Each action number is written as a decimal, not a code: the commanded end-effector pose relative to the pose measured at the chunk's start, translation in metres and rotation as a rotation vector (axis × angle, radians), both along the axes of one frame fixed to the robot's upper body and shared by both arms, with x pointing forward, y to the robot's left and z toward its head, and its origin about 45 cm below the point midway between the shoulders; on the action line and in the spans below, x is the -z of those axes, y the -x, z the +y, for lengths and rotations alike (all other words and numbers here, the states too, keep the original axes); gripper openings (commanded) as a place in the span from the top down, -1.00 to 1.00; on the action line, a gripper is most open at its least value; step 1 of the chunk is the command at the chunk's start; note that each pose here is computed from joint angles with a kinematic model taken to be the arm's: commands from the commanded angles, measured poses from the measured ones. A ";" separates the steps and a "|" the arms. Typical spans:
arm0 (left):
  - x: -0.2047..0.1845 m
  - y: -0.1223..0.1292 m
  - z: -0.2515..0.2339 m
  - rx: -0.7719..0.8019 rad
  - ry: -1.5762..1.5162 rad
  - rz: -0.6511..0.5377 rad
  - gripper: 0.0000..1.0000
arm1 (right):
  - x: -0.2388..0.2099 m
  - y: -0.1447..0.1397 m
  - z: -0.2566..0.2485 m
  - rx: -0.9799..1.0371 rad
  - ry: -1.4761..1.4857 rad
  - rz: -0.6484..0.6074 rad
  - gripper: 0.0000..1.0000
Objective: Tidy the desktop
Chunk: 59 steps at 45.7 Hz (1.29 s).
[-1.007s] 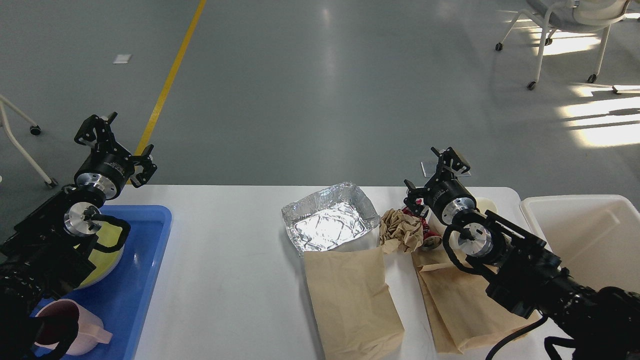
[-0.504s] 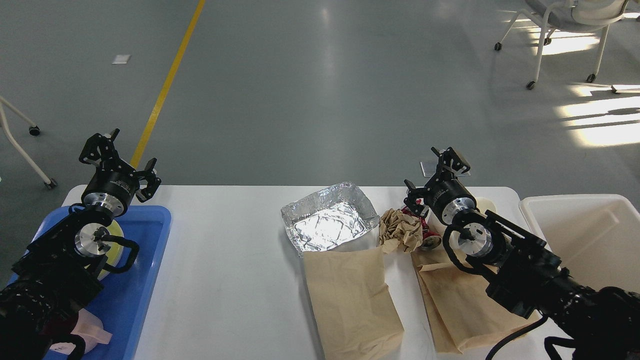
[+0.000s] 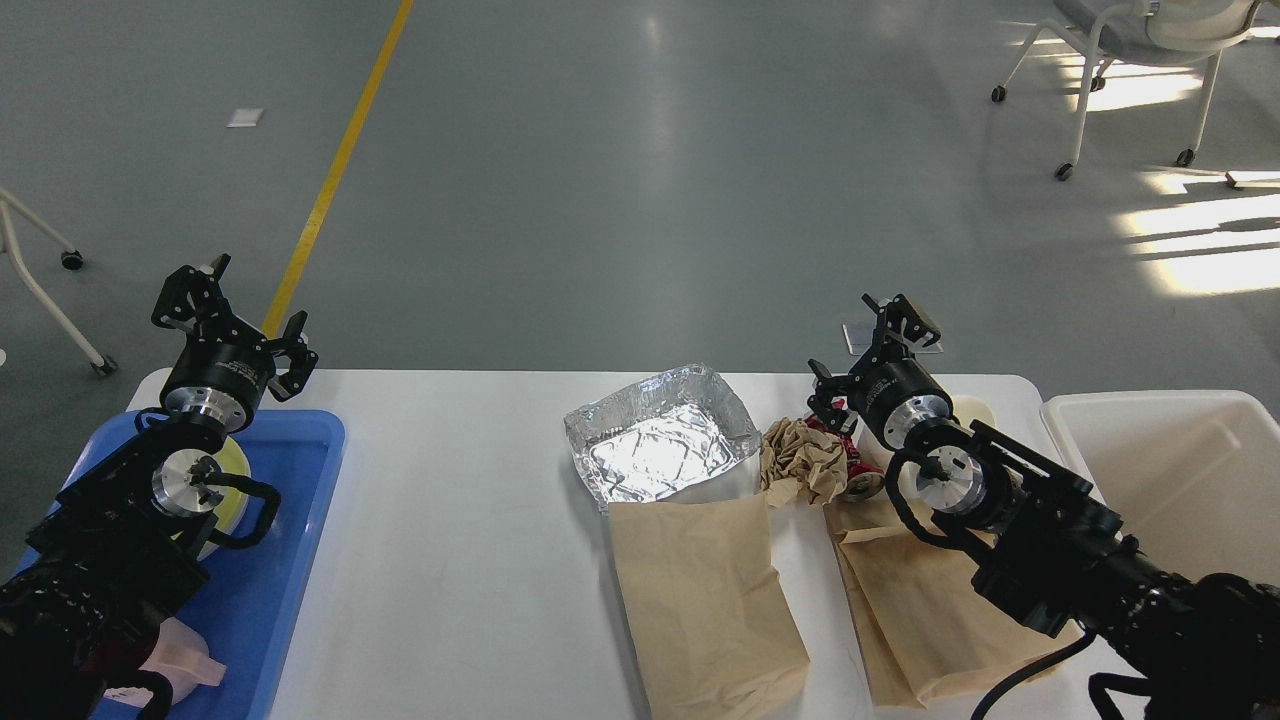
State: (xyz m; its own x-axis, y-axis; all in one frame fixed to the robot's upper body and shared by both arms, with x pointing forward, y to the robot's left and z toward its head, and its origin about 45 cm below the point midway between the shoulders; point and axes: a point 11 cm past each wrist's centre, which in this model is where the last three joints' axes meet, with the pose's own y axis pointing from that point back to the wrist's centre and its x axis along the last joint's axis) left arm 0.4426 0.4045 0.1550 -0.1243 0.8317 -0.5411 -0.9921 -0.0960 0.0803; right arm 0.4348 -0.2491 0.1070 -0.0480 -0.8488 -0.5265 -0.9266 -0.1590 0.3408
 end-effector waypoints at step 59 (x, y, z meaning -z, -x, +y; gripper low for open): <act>0.000 0.000 0.000 0.000 0.000 0.000 -0.99 | -0.001 -0.001 0.000 0.001 -0.002 -0.001 -1.00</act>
State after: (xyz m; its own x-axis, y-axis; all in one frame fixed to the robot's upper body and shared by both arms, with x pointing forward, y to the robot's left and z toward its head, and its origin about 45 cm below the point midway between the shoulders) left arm 0.4425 0.4046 0.1549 -0.1246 0.8317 -0.5411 -0.9921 -0.0964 0.0803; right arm 0.4348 -0.2491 0.1069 -0.0487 -0.8491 -0.5259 -0.9265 -0.1583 0.3413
